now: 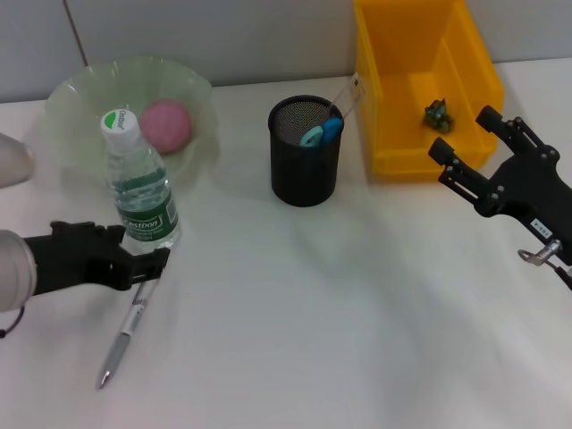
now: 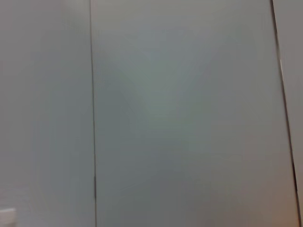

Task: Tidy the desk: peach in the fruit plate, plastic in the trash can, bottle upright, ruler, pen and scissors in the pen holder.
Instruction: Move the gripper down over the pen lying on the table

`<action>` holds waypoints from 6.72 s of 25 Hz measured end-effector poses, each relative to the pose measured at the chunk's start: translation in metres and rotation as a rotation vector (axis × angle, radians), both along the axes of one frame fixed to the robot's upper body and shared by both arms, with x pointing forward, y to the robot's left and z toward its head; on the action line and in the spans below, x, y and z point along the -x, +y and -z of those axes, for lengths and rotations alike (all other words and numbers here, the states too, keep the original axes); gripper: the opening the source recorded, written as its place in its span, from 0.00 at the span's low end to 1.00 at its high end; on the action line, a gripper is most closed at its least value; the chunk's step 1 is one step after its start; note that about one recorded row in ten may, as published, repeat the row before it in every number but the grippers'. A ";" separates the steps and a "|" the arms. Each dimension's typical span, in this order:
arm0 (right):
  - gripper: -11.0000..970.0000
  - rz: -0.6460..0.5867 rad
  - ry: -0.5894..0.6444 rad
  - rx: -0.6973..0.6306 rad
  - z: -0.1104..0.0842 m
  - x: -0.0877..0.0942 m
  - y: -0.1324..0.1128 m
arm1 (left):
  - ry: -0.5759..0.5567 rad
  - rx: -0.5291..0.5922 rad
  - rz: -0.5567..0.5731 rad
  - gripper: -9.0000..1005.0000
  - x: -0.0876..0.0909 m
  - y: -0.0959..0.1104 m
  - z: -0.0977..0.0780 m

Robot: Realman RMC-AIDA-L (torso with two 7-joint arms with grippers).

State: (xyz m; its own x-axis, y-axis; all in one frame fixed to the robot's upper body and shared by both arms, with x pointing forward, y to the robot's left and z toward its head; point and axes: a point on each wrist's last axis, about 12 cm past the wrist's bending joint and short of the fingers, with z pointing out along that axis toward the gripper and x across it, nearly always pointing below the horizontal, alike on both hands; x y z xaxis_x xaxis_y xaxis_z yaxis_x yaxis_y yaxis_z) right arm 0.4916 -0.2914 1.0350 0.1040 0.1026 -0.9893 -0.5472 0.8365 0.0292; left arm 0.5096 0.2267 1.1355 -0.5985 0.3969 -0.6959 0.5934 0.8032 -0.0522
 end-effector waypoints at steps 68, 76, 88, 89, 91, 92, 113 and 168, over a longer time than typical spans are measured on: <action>0.85 -0.005 0.044 0.008 0.003 -0.006 0.004 | 0.250 -0.291 0.017 0.63 -0.042 -0.044 0.023; 0.85 -0.004 0.044 0.008 0.004 -0.006 0.004 | 0.256 -0.300 0.022 0.56 -0.041 -0.044 0.018; 0.85 -0.004 0.044 0.008 0.004 -0.006 0.004 | 0.250 -0.307 0.026 0.56 -0.043 -0.046 0.016; 0.85 -0.005 0.044 0.008 0.004 -0.006 0.004 | 0.249 -0.307 0.026 0.56 -0.043 -0.046 0.016; 0.85 -0.006 0.043 0.008 0.003 -0.006 0.004 | 0.247 -0.307 0.028 0.56 -0.044 -0.047 0.015; 0.85 -0.006 0.043 0.008 0.003 -0.006 0.004 | 0.246 -0.307 0.029 0.56 -0.044 -0.047 0.015; 0.85 -0.005 0.043 0.008 0.003 -0.006 0.004 | 0.252 -0.312 0.034 0.56 -0.047 -0.050 0.017; 0.85 0.002 0.058 0.009 0.006 -0.005 0.004 | 0.270 -0.337 0.040 0.19 -0.057 -0.053 0.020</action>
